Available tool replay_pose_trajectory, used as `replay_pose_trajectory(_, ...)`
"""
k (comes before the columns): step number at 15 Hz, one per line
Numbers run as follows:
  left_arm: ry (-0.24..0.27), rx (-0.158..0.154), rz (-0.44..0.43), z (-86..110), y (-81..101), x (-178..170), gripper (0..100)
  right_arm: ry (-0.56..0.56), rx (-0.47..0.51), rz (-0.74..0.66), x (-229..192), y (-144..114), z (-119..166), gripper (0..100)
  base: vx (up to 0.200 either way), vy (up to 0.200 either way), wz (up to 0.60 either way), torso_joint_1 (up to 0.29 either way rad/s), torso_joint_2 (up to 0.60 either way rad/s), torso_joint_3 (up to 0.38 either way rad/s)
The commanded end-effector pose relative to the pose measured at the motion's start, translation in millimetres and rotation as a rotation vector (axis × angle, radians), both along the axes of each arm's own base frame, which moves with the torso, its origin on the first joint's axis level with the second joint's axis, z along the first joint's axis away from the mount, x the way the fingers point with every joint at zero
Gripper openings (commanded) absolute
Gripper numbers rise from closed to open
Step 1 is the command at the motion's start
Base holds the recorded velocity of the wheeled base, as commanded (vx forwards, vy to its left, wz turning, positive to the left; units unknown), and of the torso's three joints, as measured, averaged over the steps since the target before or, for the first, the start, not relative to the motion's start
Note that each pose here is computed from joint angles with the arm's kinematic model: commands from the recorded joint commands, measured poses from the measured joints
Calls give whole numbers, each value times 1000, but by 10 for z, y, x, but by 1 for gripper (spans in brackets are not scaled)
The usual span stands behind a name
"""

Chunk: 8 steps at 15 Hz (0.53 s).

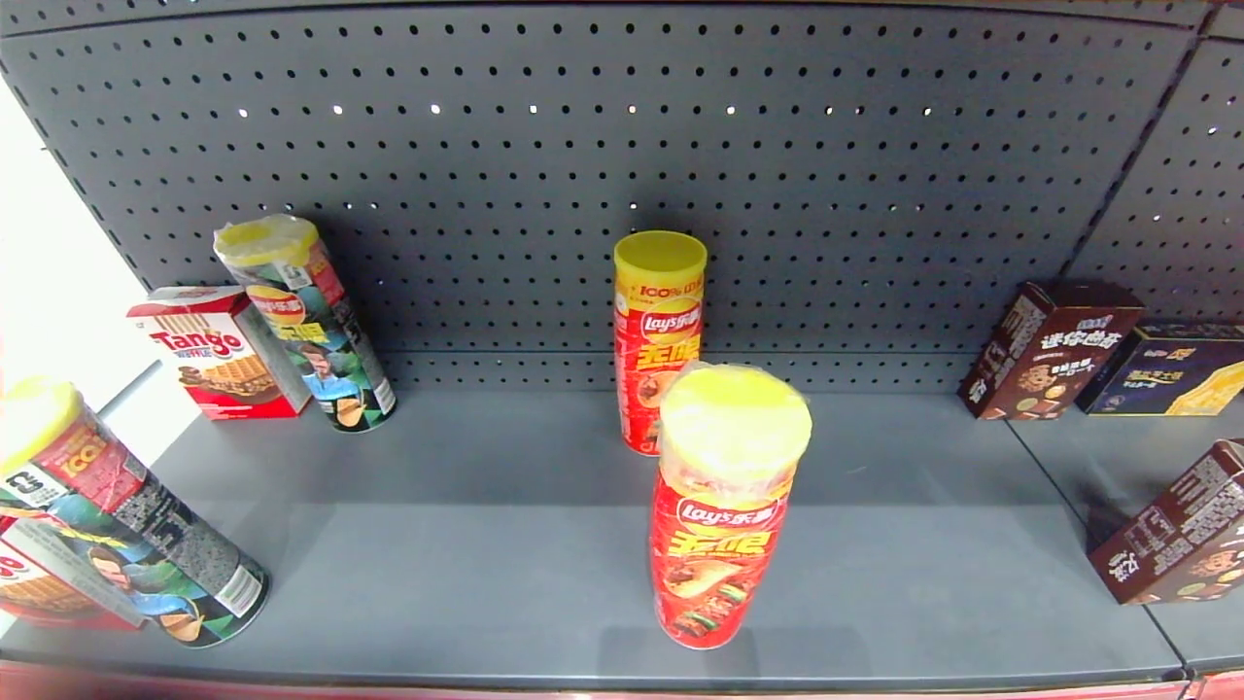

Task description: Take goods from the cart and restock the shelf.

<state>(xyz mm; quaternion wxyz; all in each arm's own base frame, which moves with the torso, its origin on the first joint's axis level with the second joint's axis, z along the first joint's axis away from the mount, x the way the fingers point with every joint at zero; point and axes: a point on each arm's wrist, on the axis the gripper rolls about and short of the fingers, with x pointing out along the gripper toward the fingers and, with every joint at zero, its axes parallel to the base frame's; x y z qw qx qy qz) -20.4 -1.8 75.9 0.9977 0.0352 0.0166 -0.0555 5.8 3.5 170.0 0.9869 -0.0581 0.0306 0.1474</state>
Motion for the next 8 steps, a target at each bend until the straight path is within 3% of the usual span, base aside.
replay_pose_trajectory(1, 10, -1, -4, 4, 0, 9, 100, 94, -51, 245, 746, 310, 533, 100, 0, 0, 0, 0, 0, 0)
replay_pose_trajectory(4, 7, -1, 1, 3, 0, 7, 100, 163, -82, 377, 1166, 676, 612, 100, 0, 0, 0, 0, 0, 0)
replay_pose_trajectory(8, -29, -2, 13, -4, -1, -21, 100, 286, -147, 478, 1462, 1083, 393, 100, 0, 0, 0, 0, 0, 0)
